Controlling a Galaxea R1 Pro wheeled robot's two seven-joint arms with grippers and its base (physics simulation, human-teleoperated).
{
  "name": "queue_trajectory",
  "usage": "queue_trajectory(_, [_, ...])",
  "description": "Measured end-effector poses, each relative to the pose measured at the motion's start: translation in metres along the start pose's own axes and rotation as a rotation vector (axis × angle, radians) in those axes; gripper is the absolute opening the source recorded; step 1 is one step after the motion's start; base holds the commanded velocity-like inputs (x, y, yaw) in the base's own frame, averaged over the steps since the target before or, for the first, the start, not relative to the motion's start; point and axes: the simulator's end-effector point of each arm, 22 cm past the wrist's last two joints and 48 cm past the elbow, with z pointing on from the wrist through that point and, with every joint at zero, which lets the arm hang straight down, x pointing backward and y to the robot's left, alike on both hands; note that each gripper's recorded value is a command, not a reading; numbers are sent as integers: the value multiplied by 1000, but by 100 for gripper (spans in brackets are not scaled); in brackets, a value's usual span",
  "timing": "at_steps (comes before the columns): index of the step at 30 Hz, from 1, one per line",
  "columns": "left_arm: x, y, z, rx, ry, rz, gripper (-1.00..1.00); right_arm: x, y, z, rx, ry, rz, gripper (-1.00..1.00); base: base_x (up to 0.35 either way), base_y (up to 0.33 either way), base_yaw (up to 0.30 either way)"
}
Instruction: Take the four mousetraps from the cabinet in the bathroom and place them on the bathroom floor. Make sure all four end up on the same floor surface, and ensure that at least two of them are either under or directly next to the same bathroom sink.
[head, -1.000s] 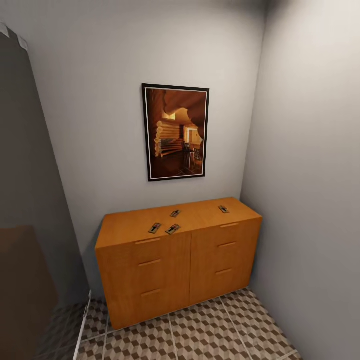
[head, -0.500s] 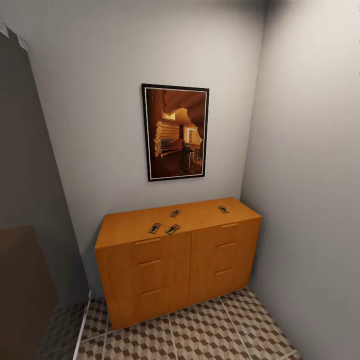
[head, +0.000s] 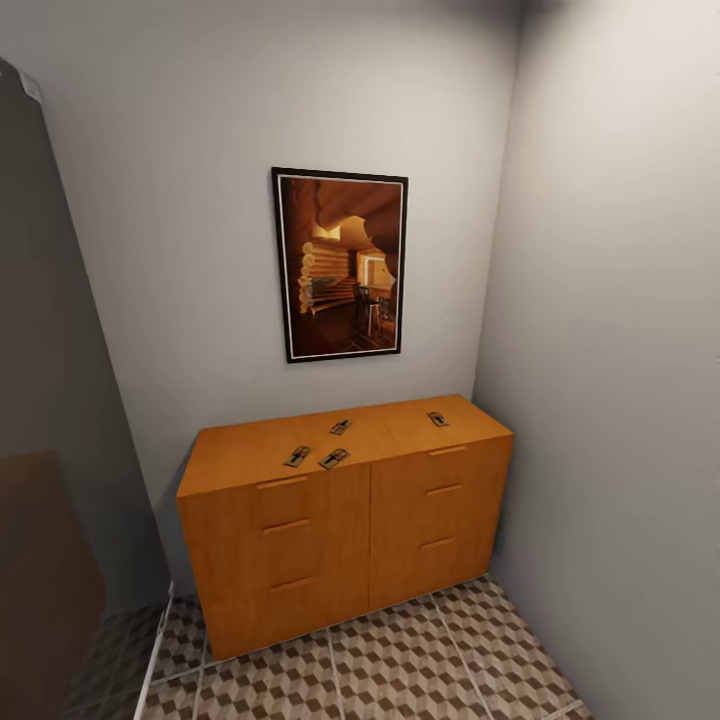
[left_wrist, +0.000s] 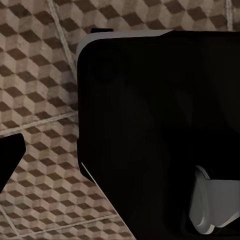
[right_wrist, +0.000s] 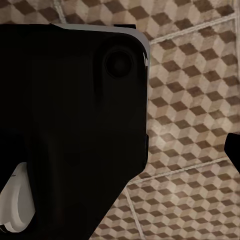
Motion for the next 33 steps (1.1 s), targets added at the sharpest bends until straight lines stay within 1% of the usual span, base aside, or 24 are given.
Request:
queue_trajectory(13, [0,0,0,0,0,-25,100,0,0,0,0,0,-1,100,19,-9,0])
queue_trajectory(27, [0,1,0,0,0,-29,100,0,0,0,0,-1,-1,100,279,-62,0])
queue_trajectory(33, [0,1,0,0,0,-29,100,0,0,0,0,0,-1,100,193,-97,0])
